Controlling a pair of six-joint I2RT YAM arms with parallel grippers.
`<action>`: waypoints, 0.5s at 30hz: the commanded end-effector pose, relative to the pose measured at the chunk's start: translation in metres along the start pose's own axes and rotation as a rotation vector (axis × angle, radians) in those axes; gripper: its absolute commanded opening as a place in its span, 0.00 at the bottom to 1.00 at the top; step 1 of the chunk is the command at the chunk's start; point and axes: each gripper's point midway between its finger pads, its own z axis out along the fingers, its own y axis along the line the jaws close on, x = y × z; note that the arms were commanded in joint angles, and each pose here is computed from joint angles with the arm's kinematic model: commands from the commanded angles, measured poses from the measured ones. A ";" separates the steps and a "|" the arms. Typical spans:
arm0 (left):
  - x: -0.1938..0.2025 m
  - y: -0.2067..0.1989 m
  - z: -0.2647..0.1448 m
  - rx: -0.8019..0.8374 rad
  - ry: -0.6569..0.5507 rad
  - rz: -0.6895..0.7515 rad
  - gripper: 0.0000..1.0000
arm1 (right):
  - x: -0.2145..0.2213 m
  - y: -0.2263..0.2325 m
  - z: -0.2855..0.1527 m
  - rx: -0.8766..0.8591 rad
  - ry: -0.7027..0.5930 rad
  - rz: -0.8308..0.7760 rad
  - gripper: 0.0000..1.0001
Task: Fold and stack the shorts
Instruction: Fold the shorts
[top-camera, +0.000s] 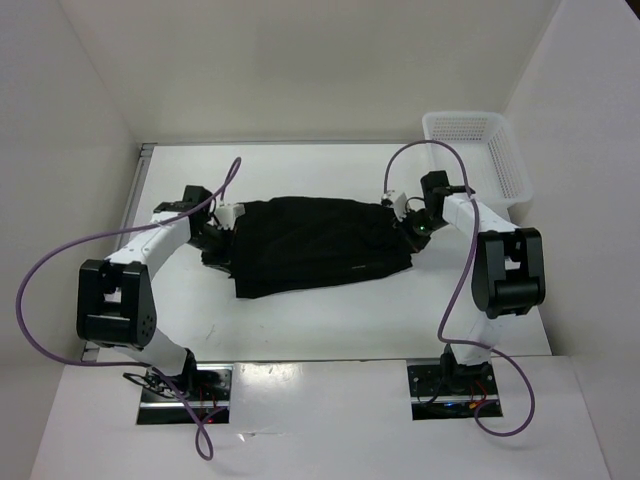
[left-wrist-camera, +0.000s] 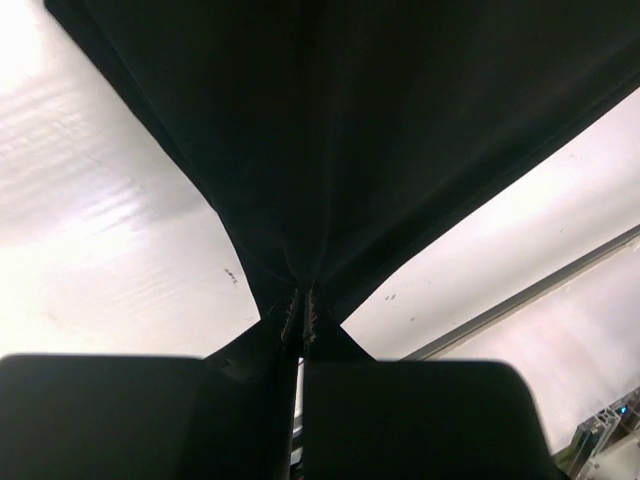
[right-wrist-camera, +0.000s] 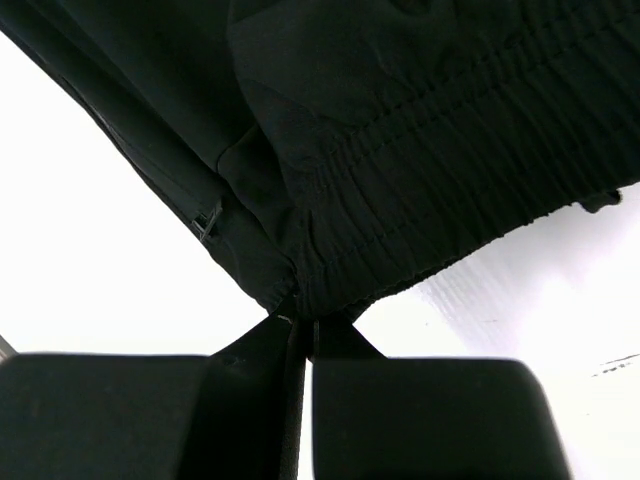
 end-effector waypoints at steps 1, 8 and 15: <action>0.006 0.010 0.002 -0.054 0.002 0.009 0.00 | 0.010 -0.009 -0.017 0.095 0.060 -0.098 0.00; 0.028 0.007 0.015 -0.071 0.089 0.025 0.02 | 0.020 -0.011 -0.022 0.124 0.101 -0.113 0.14; 0.035 0.002 0.008 -0.066 0.151 0.010 0.38 | 0.024 -0.017 -0.044 0.216 0.155 -0.185 1.00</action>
